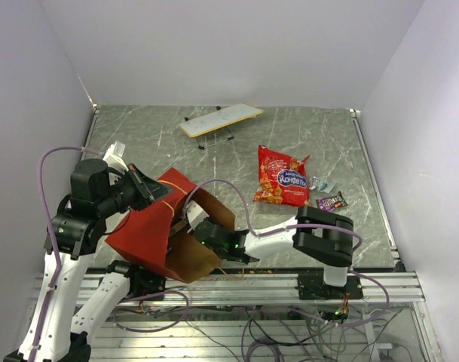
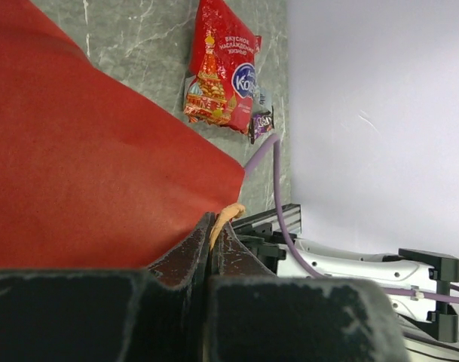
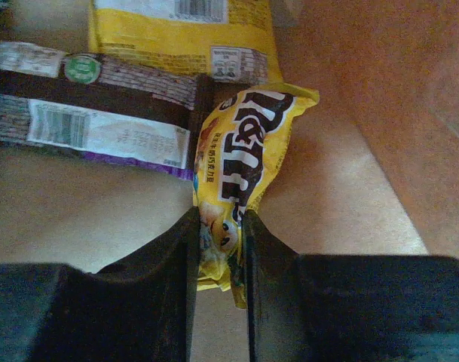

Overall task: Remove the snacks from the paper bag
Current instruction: Take out the snack from the paper bag.

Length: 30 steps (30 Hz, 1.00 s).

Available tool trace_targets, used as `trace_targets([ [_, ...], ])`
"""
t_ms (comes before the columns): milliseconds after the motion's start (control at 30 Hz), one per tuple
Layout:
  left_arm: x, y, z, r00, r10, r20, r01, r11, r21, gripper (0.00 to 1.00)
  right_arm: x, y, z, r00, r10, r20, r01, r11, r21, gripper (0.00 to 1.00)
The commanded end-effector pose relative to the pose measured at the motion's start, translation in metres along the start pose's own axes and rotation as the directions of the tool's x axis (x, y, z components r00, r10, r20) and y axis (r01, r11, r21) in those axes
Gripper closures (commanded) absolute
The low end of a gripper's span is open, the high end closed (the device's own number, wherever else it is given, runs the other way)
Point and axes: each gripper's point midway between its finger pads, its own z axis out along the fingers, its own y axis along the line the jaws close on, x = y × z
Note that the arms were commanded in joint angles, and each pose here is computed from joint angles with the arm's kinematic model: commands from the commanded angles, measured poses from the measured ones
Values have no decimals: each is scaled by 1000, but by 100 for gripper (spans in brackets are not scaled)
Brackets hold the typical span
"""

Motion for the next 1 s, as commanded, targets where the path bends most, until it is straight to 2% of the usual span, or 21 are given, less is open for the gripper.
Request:
trace_targets([
  [0, -5, -3, 1, 999, -1, 33, 0, 1000, 17, 93, -18, 9, -18, 1000, -19, 13, 21, 993, -118, 89],
  [133, -10, -5, 2, 999, 17, 43, -18, 1000, 14, 93, -36, 22, -44, 997, 66, 40, -54, 969, -242, 91],
  [300, -13, -6, 1, 998, 38, 51, -39, 999, 15, 93, -37, 13, -72, 992, 120, 33, -107, 958, -266, 95],
  [400, -9, -4, 2, 998, 27, 49, -28, 999, 19, 93, -39, 13, -89, 995, 95, 28, -81, 944, -321, 100],
  [533, -7, -1, 1, 998, 17, 54, -18, 1000, 18, 93, -46, 14, -114, 997, 64, 46, -40, 914, -404, 100],
  [767, -8, 3, 2, 999, 28, 46, -27, 1000, -15, 93, -66, -8, -153, 998, -1, 56, 25, 900, -436, 100],
  [967, -14, 6, 1, 998, 16, 65, -13, 999, -52, 93, -96, -32, -185, 992, -53, 118, 99, 894, -436, 100],
])
